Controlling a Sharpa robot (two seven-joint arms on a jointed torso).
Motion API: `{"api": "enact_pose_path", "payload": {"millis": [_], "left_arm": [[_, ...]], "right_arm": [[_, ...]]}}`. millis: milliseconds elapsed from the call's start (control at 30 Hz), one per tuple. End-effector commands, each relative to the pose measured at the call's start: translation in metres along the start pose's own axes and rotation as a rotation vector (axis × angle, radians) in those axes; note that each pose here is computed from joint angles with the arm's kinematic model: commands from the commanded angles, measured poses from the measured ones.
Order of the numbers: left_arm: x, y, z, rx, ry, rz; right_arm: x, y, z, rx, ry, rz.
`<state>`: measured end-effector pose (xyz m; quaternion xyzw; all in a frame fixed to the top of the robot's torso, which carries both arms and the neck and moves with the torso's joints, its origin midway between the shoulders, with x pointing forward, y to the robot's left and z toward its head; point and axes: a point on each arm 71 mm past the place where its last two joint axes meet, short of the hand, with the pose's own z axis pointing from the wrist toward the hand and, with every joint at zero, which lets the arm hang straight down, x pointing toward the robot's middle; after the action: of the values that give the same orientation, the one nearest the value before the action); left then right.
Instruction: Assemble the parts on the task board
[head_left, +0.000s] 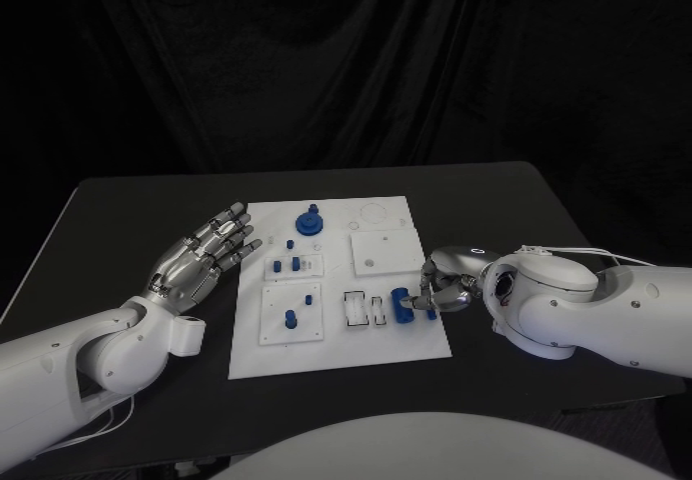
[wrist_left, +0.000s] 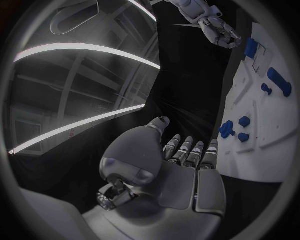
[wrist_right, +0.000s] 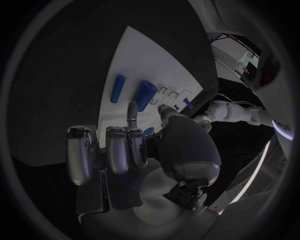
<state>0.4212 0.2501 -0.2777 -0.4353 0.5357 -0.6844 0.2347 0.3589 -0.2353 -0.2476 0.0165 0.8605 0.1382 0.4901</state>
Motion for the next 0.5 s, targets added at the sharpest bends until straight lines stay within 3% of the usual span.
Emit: {"api": "enact_pose_path", "payload": {"millis": [33,500], "left_arm": [[0.0013,-0.0063,0.0004,0.093,0.012,-0.013],[-0.0032,-0.0063,0.0000,0.085,0.007,-0.008]], "right_arm": [[-0.001,-0.001,0.002,0.022,-0.040,-0.046],[0.008,0.004,0.015,0.024,-0.010,-0.082]]}}
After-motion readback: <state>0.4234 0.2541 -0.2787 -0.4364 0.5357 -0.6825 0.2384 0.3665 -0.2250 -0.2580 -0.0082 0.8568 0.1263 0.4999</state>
